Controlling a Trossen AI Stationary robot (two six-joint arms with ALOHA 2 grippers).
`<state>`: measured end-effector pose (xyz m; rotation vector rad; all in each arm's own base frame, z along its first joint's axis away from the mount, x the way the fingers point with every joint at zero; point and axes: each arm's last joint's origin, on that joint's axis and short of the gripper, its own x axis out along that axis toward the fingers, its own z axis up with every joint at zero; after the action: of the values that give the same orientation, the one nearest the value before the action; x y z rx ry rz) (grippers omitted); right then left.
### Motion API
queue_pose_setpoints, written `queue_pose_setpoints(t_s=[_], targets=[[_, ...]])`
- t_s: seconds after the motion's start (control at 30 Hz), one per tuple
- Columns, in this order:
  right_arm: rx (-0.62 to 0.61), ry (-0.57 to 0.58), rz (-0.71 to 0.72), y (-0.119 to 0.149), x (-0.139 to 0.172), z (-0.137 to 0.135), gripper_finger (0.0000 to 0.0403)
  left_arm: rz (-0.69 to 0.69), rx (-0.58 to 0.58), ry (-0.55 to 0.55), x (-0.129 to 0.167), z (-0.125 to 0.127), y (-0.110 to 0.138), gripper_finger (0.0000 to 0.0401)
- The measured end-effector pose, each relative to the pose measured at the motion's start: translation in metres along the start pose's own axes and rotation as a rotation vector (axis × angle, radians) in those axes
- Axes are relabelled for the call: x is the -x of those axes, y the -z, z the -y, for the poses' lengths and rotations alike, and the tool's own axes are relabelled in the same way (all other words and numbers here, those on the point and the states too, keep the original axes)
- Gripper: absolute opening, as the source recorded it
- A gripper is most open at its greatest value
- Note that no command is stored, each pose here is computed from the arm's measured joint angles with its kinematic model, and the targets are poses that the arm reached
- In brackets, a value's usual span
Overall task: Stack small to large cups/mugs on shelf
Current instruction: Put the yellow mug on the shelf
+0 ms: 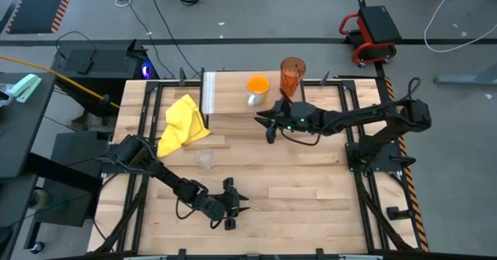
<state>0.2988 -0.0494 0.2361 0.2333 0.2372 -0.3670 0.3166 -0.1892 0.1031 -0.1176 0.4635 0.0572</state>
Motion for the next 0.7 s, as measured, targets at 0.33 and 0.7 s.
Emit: queue_pose_setpoints(t_s=[0.33, 0.7], targets=[[-0.021, 0.001, -0.242, 0.009, 0.048, -0.023, 0.0116, 0.003, -0.006, -0.007, 0.0, -0.001, 0.0, 0.0151], [-0.022, 0.239, -0.665, 0.055, 0.082, -0.027, 0.0116, 0.017, 0.02, -0.045, -0.008, -0.013, -0.007, 0.014]])
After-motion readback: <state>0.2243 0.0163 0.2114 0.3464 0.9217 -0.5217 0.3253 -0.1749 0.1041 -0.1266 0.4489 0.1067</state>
